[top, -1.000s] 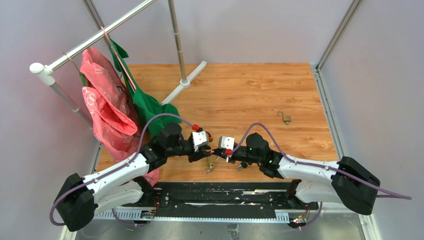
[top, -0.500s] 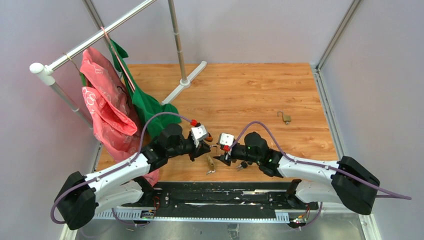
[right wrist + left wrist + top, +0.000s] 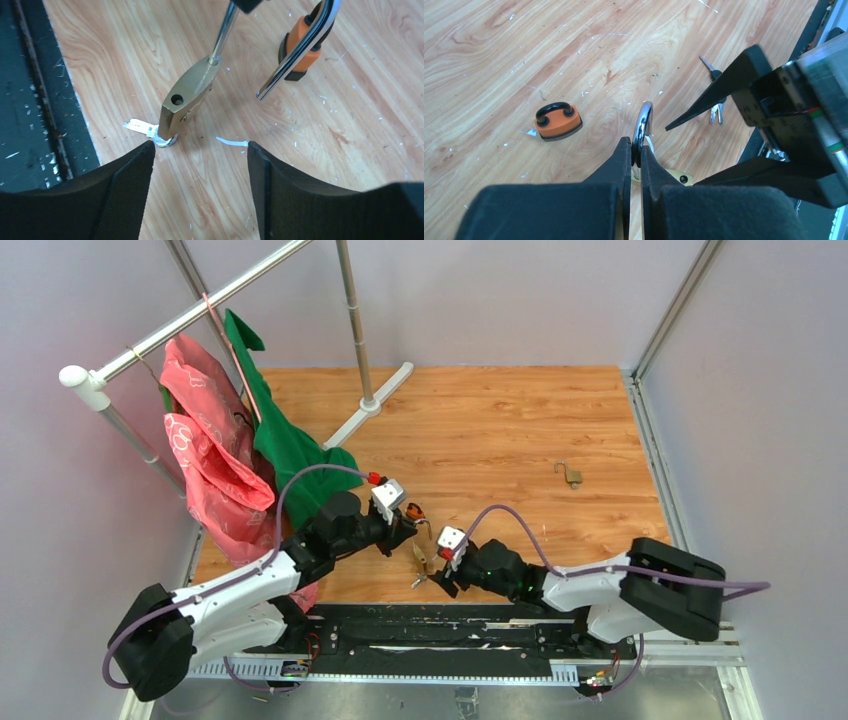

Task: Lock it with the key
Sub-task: Adjust the lock.

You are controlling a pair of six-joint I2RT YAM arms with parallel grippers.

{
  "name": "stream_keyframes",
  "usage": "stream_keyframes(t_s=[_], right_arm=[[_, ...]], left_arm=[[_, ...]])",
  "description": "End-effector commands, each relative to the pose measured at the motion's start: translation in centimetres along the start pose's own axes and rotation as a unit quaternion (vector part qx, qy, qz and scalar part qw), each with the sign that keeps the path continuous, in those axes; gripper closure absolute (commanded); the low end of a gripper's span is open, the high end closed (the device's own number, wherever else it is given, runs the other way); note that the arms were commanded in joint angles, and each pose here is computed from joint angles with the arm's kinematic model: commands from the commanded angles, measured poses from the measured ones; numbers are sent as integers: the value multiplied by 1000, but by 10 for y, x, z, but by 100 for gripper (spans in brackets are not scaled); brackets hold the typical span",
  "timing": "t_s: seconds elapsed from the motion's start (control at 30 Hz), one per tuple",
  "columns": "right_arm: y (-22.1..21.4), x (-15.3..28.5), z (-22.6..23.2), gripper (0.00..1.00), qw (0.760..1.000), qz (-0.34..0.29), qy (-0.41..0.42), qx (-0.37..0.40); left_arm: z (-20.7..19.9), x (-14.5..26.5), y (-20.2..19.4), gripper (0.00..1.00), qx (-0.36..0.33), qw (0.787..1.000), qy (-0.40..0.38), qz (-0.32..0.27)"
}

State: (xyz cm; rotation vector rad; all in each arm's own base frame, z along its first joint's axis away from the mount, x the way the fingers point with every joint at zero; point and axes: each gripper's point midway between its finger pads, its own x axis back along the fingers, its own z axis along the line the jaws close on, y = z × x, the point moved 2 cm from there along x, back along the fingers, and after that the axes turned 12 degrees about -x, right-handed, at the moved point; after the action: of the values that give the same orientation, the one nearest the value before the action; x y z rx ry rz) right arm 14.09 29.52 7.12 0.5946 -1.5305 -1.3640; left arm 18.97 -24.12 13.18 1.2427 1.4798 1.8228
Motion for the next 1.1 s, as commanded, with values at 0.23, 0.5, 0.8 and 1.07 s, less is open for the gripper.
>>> stream_keyframes(t_s=[0.23, 0.5, 0.8, 1.07], right_arm=[[20, -28, -21, 39, 992, -83, -53, -78], [8, -26, -36, 64, 996, -55, 21, -71], [8, -15, -21, 56, 992, -70, 98, -30], [21, 1, -12, 38, 990, -39, 133, 17]], left_arm=[[7, 5, -8, 100, 30, 999, 37, 7], [-12, 10, -13, 100, 3, 1000, -27, 7], [-3, 13, -14, 100, -48, 999, -19, -1], [-11, 13, -7, 100, -113, 992, -61, -19]])
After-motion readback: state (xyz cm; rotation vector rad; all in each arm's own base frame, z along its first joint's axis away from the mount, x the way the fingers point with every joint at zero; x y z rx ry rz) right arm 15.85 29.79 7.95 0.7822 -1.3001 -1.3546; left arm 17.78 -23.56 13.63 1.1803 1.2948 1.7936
